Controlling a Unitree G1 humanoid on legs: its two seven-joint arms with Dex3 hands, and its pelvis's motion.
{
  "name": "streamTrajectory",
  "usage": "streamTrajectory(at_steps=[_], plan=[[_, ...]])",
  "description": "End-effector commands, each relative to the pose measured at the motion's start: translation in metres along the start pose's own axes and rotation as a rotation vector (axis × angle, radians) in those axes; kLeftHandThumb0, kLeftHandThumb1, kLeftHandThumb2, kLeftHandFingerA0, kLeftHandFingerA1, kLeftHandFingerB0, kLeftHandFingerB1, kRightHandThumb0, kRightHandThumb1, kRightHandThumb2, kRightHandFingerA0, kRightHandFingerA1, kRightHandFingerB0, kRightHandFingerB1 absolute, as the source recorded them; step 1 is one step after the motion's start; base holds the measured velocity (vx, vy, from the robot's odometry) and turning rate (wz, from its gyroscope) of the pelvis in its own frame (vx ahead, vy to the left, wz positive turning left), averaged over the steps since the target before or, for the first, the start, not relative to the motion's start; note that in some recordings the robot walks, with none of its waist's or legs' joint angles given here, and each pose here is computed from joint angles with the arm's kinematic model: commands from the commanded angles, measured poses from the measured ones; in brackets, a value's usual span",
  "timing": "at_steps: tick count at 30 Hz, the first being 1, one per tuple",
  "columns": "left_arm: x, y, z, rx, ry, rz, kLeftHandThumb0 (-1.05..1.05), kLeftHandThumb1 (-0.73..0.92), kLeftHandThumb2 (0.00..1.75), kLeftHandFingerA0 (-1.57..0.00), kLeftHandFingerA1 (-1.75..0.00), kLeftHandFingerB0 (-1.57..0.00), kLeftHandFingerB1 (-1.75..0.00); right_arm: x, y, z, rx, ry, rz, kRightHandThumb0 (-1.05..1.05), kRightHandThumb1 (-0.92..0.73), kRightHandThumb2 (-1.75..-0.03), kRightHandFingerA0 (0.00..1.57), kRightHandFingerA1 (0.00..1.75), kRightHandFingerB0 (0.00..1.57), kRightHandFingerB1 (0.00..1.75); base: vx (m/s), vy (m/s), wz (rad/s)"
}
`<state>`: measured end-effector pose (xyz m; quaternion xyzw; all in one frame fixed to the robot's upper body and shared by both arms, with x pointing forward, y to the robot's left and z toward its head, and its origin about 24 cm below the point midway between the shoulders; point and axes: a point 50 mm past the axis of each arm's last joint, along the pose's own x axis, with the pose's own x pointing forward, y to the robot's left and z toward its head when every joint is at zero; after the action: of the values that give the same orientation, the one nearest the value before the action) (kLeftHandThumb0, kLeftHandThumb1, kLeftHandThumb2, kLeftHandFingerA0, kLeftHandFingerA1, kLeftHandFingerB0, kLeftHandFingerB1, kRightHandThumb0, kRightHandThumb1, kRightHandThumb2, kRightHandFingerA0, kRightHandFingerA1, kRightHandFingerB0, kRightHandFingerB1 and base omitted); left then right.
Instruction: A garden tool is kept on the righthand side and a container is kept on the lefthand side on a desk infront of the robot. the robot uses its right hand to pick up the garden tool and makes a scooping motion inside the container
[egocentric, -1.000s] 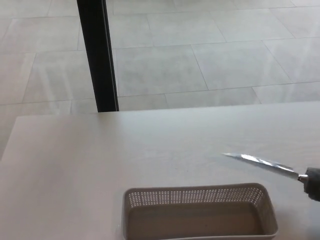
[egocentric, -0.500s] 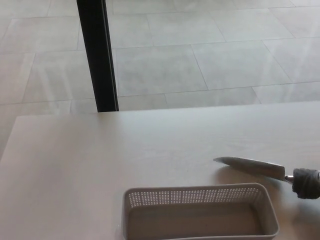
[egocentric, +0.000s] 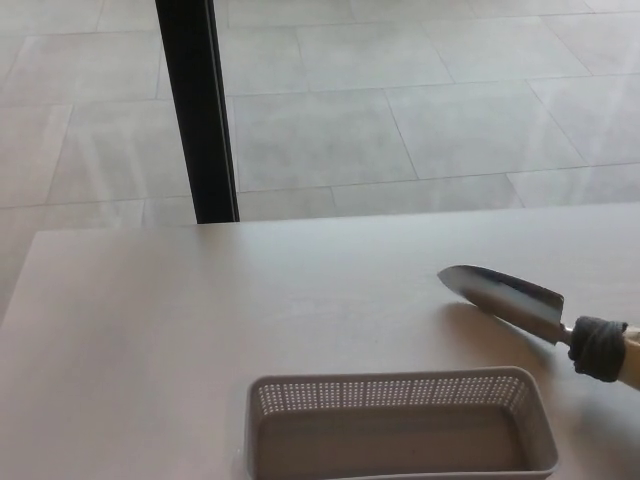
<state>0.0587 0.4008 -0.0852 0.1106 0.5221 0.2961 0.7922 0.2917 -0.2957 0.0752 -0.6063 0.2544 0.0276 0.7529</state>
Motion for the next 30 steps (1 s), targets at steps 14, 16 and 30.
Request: streamTrajectory(at_steps=[14, 16, 30], plan=[[-0.001, 0.009, -0.003, 0.008, 0.015, 0.03, -0.38, 0.5, 0.86, -0.49, -0.63, -0.33, -0.52, -0.062, -0.026, -0.075, 0.328, 0.005, -0.003, -1.05, -0.72, -1.1, 0.0, 0.28, 0.0, 0.01, 0.0, 0.0, 0.0], [-0.001, 0.01, -0.005, -0.012, 0.021, 0.036, -0.36, 0.49, 0.85, -0.47, -0.62, -0.32, -0.52, -0.071, -0.032, -0.097, 0.45, 0.049, -0.059, -1.05, -0.71, -1.08, 0.0, 0.3, 0.0, 0.07, 0.0, 0.0, 0.0], [-0.001, 0.01, -0.005, -0.03, 0.025, 0.034, -0.36, 0.49, 0.87, -0.45, -0.62, -0.26, -0.51, -0.121, -0.001, -0.222, 1.018, 0.339, -0.359, -0.94, -0.65, -1.09, 0.01, 0.56, 0.03, 0.45, 0.0, 0.0, 0.0]])
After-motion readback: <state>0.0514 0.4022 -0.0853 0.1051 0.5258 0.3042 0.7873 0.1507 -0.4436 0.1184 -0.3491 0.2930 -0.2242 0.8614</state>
